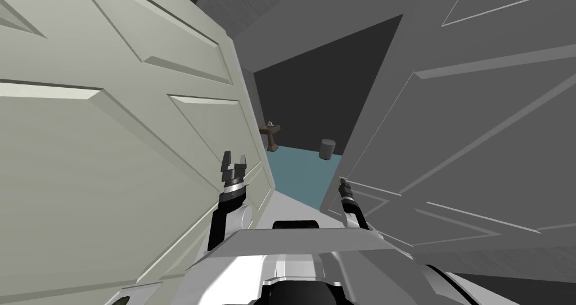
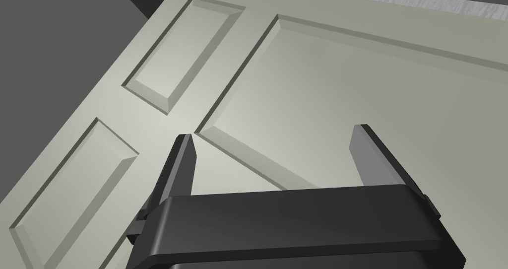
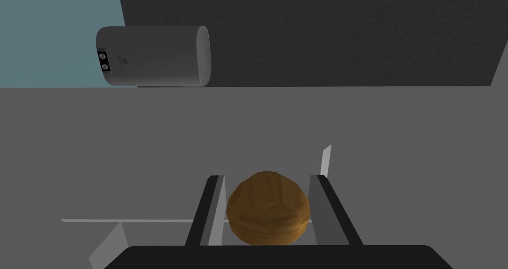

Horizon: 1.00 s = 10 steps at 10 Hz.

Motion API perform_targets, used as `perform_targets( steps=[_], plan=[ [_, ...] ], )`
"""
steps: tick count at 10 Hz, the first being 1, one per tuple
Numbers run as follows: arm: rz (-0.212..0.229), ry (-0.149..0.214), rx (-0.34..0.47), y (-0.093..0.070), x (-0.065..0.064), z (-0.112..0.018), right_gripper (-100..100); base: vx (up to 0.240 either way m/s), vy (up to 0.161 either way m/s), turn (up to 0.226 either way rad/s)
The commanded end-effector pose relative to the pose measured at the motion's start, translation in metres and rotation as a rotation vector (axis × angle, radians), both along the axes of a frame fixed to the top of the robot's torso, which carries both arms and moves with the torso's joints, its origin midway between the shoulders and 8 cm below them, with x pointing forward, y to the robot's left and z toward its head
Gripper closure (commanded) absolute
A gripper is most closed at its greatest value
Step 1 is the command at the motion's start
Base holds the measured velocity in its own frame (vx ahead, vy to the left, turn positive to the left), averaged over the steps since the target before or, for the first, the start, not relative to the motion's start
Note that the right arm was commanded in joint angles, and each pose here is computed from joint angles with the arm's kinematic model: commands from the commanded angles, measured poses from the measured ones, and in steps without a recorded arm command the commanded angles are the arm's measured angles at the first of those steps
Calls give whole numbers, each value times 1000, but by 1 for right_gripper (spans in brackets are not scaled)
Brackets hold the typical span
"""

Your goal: Pull the door open

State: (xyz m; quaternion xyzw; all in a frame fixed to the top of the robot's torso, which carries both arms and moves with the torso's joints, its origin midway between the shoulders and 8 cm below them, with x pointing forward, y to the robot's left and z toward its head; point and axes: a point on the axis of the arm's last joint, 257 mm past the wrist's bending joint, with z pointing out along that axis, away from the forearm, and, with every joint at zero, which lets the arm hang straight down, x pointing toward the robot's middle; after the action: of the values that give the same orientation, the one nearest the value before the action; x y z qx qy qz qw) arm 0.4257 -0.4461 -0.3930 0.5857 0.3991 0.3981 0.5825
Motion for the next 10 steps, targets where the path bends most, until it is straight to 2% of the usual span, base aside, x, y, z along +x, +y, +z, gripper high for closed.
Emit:
perform_targets(
  steps=[1, 3, 10],
  plan=[
    [-2, -4, -1, -1, 0, 2, 100, 0, 0, 0],
    [18, -2, -1, 4, 1, 1, 100, -118, -23, 75],
    [122, -4, -3, 25, 3, 2, 100, -211, -13, 89]
  ],
)
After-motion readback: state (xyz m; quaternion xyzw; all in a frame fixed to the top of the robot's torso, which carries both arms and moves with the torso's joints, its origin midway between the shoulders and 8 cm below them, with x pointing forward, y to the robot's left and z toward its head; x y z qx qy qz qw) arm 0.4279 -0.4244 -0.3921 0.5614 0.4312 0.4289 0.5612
